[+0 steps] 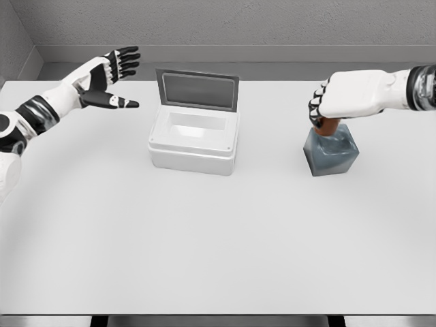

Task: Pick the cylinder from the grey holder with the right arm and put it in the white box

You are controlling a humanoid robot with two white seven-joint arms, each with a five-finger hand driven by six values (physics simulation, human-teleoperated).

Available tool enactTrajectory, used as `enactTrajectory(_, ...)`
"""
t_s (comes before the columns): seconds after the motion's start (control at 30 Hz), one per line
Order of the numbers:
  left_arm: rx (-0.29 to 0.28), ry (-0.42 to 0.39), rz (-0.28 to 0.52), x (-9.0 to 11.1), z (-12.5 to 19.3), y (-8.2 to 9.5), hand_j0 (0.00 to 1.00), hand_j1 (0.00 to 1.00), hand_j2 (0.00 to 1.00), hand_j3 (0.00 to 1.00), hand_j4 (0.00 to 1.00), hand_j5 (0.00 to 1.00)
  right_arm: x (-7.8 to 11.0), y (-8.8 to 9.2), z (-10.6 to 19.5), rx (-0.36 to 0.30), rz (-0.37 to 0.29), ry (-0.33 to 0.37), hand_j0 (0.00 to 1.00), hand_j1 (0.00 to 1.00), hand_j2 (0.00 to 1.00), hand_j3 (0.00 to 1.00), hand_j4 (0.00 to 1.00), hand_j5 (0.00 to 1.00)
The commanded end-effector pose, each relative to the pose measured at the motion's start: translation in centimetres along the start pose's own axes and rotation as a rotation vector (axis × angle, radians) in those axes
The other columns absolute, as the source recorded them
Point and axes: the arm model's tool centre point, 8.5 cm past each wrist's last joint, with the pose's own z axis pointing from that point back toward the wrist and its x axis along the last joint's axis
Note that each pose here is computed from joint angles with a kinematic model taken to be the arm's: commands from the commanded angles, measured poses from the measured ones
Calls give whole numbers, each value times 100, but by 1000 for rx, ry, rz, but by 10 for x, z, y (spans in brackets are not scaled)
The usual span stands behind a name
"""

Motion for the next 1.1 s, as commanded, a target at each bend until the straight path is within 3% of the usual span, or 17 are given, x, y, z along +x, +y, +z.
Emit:
enactTrajectory(0.0,0,1,10,-2,-1,-1,100,100,100,100,100,100,1,-4,-3,-11,3,-6,52,52,52,52,52,52)
enactTrajectory(1.07,9,8,17,-4,-3,1,100,100,100,100,100,100,32,-64,-57,-139,77,-134,52,52,52,52,52,52)
